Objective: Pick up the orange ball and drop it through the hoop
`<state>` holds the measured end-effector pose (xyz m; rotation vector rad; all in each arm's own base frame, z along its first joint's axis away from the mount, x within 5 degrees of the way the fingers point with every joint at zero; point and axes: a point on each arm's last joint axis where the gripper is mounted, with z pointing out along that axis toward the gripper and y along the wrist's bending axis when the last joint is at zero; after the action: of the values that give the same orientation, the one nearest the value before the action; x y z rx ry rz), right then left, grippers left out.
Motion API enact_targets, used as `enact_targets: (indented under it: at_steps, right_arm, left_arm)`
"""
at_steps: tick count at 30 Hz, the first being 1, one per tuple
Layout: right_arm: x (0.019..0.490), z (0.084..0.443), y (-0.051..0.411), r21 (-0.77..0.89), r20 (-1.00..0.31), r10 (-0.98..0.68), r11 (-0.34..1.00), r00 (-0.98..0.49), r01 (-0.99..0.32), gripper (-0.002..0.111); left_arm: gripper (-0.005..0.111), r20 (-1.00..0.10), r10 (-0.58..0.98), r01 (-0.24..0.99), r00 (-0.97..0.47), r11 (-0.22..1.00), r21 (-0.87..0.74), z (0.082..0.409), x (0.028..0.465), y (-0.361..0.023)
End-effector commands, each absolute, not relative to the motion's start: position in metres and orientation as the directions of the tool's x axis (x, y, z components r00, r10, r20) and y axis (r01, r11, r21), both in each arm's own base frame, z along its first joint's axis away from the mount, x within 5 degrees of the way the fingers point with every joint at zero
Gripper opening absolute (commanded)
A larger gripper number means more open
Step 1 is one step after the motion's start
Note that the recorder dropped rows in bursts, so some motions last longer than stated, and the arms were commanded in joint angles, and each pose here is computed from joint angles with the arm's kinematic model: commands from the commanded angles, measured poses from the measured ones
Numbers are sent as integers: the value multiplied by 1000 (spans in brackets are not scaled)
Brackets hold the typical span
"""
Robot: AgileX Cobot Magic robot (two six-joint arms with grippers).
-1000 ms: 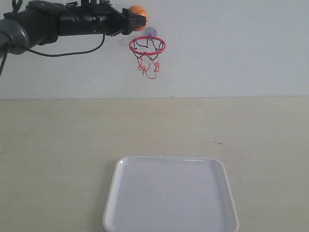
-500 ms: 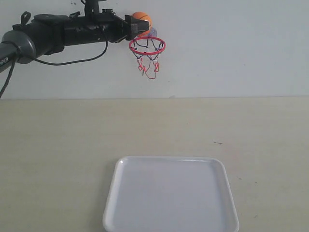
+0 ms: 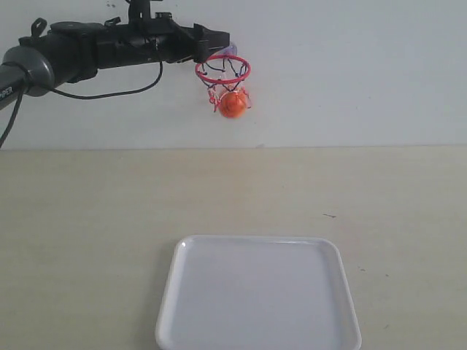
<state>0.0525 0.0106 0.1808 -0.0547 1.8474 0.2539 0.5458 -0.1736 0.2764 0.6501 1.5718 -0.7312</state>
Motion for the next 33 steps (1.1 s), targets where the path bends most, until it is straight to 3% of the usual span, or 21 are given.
enact_targets:
  at_steps: [1,7,9,12,15,18,23,33]
  right_arm:
    - [53,183,11,135,-959,85,975,-270,-174,0]
    - [53,183,11,135,-959,85,975,-270,-174,0]
    - [53,183,11,135,-959,85,975,-270,-174,0]
    - [53,183,11,135,-959,85,975,-270,-174,0]
    - [52,182,10,135,-957,83,976,-278,-172,0]
    - [52,182,10,135,-957,83,976,-278,-172,0]
    - [52,182,10,135,-957,83,976,-278,-172,0]
    - [52,182,10,135,-957,83,976,-278,-172,0]
  left_arm:
    - [80,-994,-13,763,-109,640,-93,281,545,-174]
    - [79,-993,15,801,-120,592,-88,294,538,-162]
    - [73,-984,50,819,-172,562,-115,300,532,-154]
    - [46,-958,153,831,-243,542,-124,303,525,-134]
    - [6,-914,197,836,-355,504,-216,299,518,-112]
    - [4,-855,204,803,-476,497,-329,293,514,-89]
    - [4,-751,140,663,-645,590,-460,283,511,-61]
    - [4,-721,151,671,-677,530,-519,302,443,-66]
